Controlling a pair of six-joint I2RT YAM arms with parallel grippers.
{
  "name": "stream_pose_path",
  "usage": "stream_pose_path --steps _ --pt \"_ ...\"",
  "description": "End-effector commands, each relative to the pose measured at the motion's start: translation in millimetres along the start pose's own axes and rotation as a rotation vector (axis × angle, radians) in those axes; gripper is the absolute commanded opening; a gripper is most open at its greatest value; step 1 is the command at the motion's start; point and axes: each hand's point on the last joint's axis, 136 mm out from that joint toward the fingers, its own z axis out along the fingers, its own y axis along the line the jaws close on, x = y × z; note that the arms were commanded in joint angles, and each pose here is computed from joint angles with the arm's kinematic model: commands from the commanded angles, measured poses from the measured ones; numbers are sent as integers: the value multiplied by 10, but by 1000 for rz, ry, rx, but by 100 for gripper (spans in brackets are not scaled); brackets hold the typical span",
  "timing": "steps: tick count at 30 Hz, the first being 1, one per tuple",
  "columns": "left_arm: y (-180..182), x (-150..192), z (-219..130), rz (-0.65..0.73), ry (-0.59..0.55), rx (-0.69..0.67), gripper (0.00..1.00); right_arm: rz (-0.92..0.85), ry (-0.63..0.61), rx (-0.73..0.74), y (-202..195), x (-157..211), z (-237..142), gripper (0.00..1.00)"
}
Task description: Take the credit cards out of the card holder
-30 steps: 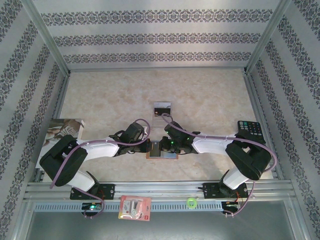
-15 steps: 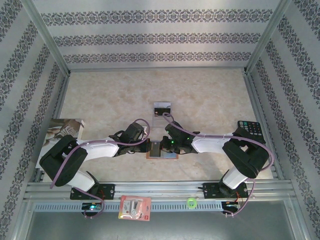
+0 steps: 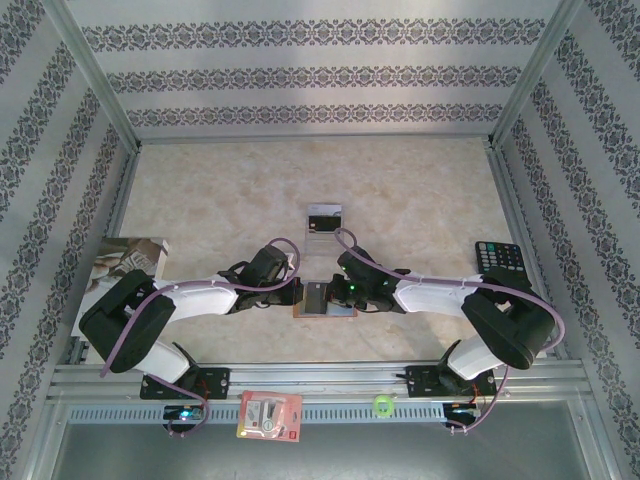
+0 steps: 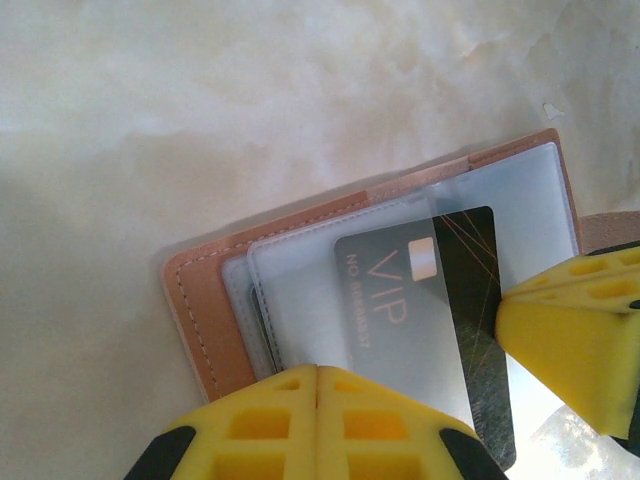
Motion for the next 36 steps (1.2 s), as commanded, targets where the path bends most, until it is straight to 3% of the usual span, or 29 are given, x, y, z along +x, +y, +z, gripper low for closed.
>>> stream_pose_path --steps 1,5,11,13,17,20,28,32,36 --pt "114 148 59 -12 47 -31 5 -8 11 36 -81 20 11 3" --pt "121 148 63 -11 47 -32 5 -4 16 35 -90 31 35 20" --pt "106 154 78 -10 54 -24 5 -6 32 23 -66 43 78 27" --pt "96 160 84 -10 60 -19 4 -4 38 21 -67 53 97 25" --pt "99 161 76 -6 61 -22 2 2 35 24 -95 46 93 7" --pt "122 146 42 -6 49 -32 1 6 12 36 -154 18 25 0" --pt "135 112 41 -13 47 -25 0 -38 -44 80 -360 -55 -277 0" --pt "83 52 18 -5 42 -9 0 -266 -47 79 -217 -117 -455 0" --pt "-2 -33 -35 6 32 15 13 -551 -55 148 -59 -195 -671 0"
